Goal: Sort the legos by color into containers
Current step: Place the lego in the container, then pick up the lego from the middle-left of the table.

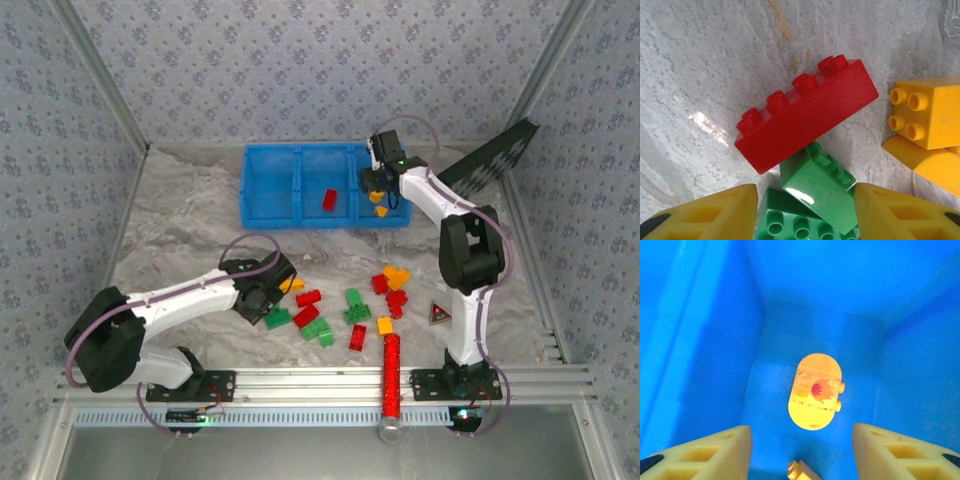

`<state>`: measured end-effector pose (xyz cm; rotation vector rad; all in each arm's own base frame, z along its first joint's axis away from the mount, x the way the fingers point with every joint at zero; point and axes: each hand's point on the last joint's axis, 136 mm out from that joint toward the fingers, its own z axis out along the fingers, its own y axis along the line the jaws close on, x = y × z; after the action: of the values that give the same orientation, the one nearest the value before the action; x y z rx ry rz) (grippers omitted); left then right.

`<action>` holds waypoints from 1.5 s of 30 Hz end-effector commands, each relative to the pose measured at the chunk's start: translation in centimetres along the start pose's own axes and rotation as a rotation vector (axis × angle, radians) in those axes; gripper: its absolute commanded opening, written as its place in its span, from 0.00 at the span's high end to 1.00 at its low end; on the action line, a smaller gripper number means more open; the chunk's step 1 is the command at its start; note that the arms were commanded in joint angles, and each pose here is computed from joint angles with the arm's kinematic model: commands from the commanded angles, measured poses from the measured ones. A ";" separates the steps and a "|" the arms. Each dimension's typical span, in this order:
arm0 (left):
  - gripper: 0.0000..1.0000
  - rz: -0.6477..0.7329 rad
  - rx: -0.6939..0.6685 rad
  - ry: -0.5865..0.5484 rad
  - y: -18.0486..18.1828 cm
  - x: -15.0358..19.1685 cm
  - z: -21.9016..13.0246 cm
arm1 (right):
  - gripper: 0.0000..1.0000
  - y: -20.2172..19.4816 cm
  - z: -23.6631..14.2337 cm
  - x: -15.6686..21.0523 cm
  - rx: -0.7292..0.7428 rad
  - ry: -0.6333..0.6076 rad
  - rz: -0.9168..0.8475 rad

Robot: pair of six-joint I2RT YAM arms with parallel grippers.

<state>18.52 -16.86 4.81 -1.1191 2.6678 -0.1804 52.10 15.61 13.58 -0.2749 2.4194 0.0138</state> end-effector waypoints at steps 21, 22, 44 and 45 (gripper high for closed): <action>0.67 -0.023 -0.054 0.017 -0.2 0.5 2.9 | 0.42 -0.4 -11.8 -0.4 0.009 -0.139 0.000; 0.69 -0.020 -0.058 0.021 -0.2 0.6 3.0 | 0.42 -0.6 -12.0 -0.2 0.013 -0.137 0.001; 0.90 0.177 0.111 -0.165 -8.0 -8.3 -4.6 | 0.26 -0.1 -17.0 9.9 -0.087 -0.018 0.127; 0.90 0.180 0.132 -0.189 -8.7 -9.2 -5.2 | 0.26 0.1 -17.0 11.2 -0.093 0.014 0.133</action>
<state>27.53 -17.37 10.32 -0.9146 2.5913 -0.2365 35.16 12.05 21.08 -0.1858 2.3677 0.1384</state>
